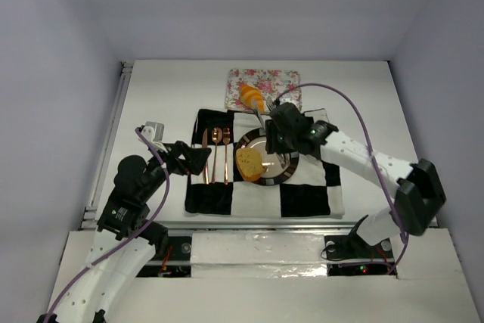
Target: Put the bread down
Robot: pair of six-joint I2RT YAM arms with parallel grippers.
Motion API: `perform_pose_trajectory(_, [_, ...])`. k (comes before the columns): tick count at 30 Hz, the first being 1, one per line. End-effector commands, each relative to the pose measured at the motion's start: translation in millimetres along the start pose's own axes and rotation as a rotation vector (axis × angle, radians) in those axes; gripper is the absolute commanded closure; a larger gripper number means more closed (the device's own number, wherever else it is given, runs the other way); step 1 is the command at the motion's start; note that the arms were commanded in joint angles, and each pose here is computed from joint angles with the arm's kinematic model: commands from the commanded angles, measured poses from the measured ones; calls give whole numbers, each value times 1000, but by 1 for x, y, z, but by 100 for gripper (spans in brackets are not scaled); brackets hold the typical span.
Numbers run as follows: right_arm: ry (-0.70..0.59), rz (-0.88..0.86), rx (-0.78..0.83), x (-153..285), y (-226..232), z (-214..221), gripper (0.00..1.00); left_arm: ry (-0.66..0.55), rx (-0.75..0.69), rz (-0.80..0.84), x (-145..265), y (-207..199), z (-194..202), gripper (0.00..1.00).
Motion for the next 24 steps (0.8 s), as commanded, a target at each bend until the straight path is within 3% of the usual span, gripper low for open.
perform_pose_trajectory(1, [-61,10,96,-9,0,-51,49,-25,-12,38,0,-7,-5,2])
perform_pose_trajectory(8, [37,47,152,-61,-16,-76,47,-35,-15,48,2,-9,-7,1])
perform_pose_trajectory(19, [189,28,203,-112,-28,-63,43,-34,-17,60,3,-11,-7,2])
perform_pose_trajectory(22, [200,12,205,-117,-26,-60,44,-37,-18,61,4,-12,-7,1])
perform_pose_trajectory(24, [205,22,193,-121,-32,-60,50,-36,-18,59,3,-11,-7,2])
Point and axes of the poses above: each gripper's point midway between its finger pads, its own x axis back along the fingers, its own y axis along the line the jaws close on, z = x × y, the point moved 1 cm from there along x, back along the fingers, and after that the axes turned 1 degree about -x, right-handed, at the moved point
